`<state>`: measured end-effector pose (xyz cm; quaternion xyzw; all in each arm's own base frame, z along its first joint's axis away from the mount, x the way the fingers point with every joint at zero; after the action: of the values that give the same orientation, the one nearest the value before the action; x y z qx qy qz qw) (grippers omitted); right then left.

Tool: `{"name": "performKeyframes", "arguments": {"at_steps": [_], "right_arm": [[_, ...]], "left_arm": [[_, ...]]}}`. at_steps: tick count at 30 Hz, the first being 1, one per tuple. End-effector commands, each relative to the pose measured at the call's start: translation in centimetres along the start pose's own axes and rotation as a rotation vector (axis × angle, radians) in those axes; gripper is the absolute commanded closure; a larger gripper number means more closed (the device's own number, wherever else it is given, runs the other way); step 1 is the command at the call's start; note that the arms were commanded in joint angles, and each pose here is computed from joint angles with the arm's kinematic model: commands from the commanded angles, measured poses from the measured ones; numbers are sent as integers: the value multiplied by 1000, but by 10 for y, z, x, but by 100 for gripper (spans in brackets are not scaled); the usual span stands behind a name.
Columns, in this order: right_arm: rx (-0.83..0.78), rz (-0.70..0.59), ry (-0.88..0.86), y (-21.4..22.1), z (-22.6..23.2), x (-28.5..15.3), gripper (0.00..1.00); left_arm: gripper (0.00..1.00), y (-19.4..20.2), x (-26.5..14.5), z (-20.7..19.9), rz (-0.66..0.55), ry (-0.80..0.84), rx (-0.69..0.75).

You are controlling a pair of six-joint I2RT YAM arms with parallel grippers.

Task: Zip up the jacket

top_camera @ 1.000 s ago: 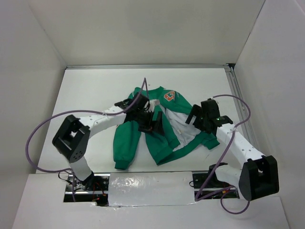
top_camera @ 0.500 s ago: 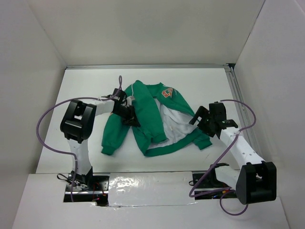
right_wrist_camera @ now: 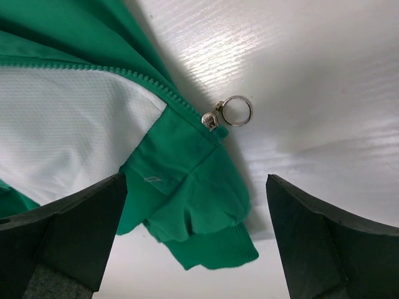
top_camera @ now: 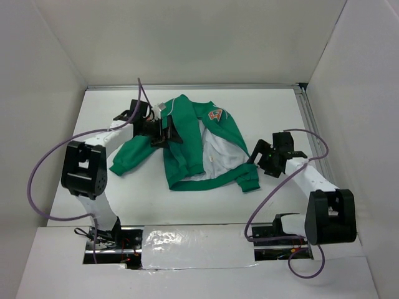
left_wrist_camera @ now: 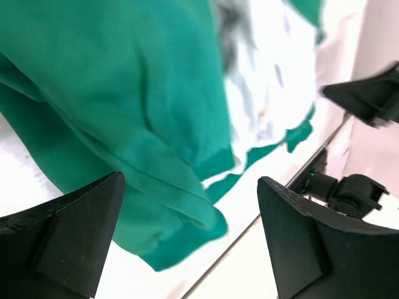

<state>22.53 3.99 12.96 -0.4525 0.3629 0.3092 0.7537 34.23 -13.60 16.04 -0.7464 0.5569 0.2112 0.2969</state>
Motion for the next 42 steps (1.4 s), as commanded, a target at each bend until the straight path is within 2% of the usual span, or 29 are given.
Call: {"name": "performKeyframes", "arguments": {"at_steps": [1,6,12,14,17,18,21,23,29,34,38,42], "right_arm": [[-53,-56,-85,-21,14,7,2],[-13,1,-132,-19,18,24,10],[10,5,-138,-22,21,36,23],[15,-14,-126,-25,22,38,35],[13,-66,-96,-32,22,34,45],[13,-99,-64,-36,22,31,55],[-18,-143,-35,-41,26,24,64],[-50,-168,-41,-42,32,17,100],[-134,-239,-23,-37,54,-11,100],[-282,-364,-78,-27,81,-63,100],[-506,-376,-193,7,116,-96,100],[-717,-344,-258,45,150,-103,100]], "left_arm": [[1,5,-28,-23,-53,53,39],[1,23,-45,-29,-80,59,49],[1,42,-58,-29,-91,52,43],[1,46,-62,-30,-103,55,45],[1,50,-66,-31,-111,50,43],[1,51,-67,-34,-117,59,55],[1,52,-69,-36,-125,67,58],[1,51,-69,-37,-130,66,54],[1,56,-69,-41,-120,68,47],[1,62,-70,-42,-119,30,-9],[1,67,-71,-38,-126,8,-54],[1,70,-82,-35,-166,-13,-116]]}}
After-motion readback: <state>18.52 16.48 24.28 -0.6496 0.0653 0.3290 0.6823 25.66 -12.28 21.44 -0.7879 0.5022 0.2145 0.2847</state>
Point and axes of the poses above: each gripper's point midway between its finger pads, its own x axis out along the fingers, its own z axis along the line the jaws close on, y = z × x, the point moved 9 cm from there along -x, back along the fingers, and after that the axes turned 7 degrees about -x, right-handed, at the moved point
